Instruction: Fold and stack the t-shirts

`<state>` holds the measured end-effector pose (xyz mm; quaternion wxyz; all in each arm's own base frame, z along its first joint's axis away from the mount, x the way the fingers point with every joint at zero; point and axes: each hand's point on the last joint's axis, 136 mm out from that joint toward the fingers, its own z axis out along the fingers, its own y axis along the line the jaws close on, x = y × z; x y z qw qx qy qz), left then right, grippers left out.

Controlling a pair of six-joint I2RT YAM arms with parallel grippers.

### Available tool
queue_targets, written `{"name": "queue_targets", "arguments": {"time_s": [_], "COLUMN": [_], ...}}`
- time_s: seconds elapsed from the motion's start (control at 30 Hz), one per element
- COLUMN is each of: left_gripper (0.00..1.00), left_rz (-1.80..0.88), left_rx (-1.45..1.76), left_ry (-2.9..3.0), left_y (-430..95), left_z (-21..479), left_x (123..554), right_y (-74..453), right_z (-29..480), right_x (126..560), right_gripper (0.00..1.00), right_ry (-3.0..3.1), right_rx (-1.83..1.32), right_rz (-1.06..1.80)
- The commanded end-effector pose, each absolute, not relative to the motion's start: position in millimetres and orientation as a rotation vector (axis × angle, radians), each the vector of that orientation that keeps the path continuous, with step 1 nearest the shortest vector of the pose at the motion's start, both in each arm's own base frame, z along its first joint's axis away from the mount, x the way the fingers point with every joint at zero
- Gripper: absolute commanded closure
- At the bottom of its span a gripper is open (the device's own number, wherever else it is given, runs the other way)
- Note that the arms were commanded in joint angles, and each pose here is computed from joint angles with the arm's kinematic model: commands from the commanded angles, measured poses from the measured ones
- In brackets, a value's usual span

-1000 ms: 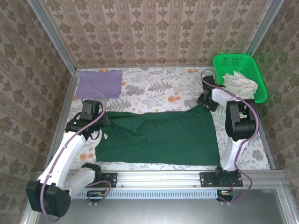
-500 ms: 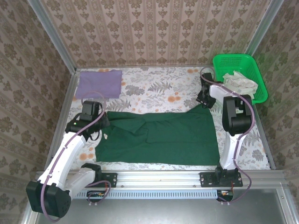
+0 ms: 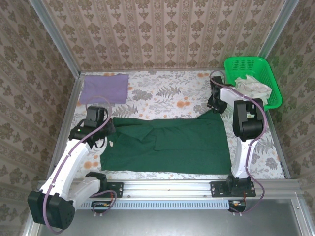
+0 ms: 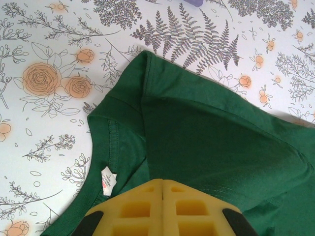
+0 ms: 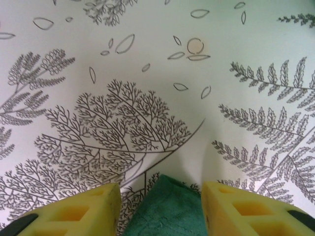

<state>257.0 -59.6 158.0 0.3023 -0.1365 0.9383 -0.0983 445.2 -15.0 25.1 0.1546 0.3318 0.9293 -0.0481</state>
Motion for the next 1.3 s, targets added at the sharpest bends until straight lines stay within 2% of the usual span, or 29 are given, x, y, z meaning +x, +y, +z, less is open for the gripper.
{"name": "queue_targets", "arguments": {"time_s": [0.0,0.23,0.37,0.5,0.83,1.03,1.27], "left_gripper": [1.00,1.00,1.00,1.00,0.99,0.99,1.00], "left_rz": [-0.266,-0.271,-0.270,-0.275,-0.278,-0.295,-0.373], "left_rx": [-0.385,-0.378,-0.375,-0.370,-0.312,-0.245,-0.126], "left_ry": [2.488,2.489,2.484,2.484,2.476,2.436,2.365], "left_y": [-57.3,-58.5,-58.5,-59.5,-66.7,-78.3,-106.8], "left_z": [156.1,157.1,158.8,159.4,166.2,183.6,225.0], "left_x": [254.8,255.5,256.3,257.3,277.3,311.5,393.1], "right_y": [-17.3,-17.5,-17.0,-16.9,-16.0,-9.2,-11.8], "right_z": [20.3,17.7,13.8,14.5,31.6,55.1,94.4], "right_x": [442.8,446.8,446.6,446.4,445.7,450.4,451.1], "right_gripper": [0.54,0.64,0.74,0.78,0.99,1.00,1.00], "right_ry": [2.700,2.715,2.733,2.739,2.728,2.695,2.610], "right_rx": [0.928,0.902,0.890,0.880,0.804,0.775,0.739], "right_rz": [-0.199,-0.211,-0.213,-0.216,-0.199,-0.122,-0.089]}}
